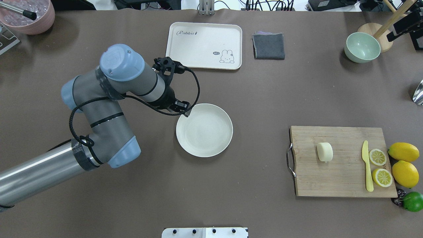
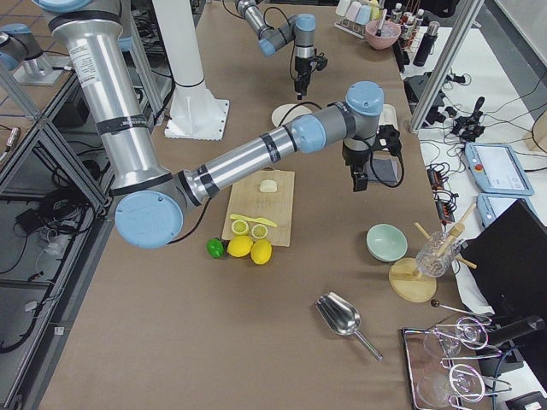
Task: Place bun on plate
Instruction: 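Raise the left gripper off the plate while the right arm reaches toward the cutting board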
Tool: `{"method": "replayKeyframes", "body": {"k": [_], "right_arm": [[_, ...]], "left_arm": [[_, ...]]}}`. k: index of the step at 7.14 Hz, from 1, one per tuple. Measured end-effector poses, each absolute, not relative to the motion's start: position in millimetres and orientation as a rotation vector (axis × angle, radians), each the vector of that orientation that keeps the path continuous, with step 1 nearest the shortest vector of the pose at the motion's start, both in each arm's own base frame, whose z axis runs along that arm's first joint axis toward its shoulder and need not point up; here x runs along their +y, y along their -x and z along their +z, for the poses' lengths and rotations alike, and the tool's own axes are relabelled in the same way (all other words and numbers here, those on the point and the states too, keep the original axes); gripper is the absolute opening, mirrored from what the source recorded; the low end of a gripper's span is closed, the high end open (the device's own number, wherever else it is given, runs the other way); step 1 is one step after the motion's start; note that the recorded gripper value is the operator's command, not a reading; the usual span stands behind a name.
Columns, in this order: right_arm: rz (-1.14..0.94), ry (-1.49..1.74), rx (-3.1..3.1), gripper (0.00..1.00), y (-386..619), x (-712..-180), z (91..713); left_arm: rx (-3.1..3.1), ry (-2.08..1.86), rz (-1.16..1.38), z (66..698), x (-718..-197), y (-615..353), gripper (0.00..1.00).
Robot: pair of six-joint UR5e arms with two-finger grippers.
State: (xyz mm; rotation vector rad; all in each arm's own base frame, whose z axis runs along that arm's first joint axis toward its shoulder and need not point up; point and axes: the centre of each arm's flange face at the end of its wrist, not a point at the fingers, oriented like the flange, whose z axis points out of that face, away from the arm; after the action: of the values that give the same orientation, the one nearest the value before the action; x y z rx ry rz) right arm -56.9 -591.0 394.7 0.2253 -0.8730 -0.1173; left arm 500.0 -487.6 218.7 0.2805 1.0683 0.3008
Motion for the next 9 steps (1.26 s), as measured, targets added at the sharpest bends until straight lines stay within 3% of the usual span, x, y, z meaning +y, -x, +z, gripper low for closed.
{"method": "replayKeyframes", "body": {"k": [3, 6, 9], "right_arm": [[-0.122, -0.222, -0.876, 1.0, 68, -595, 387], [-0.096, -0.134, -0.881, 1.0, 112, -584, 394], [-0.081, -0.05, -0.835, 1.0, 197, -541, 389]], "left_arm": [[1.088, -0.347, 0.215, 227, -550, -379, 0.97], [1.011, -0.449, 0.304, 294, -608, -242, 0.97], [0.914, -0.482, 0.338, 345, -642, -180, 0.97]]}}
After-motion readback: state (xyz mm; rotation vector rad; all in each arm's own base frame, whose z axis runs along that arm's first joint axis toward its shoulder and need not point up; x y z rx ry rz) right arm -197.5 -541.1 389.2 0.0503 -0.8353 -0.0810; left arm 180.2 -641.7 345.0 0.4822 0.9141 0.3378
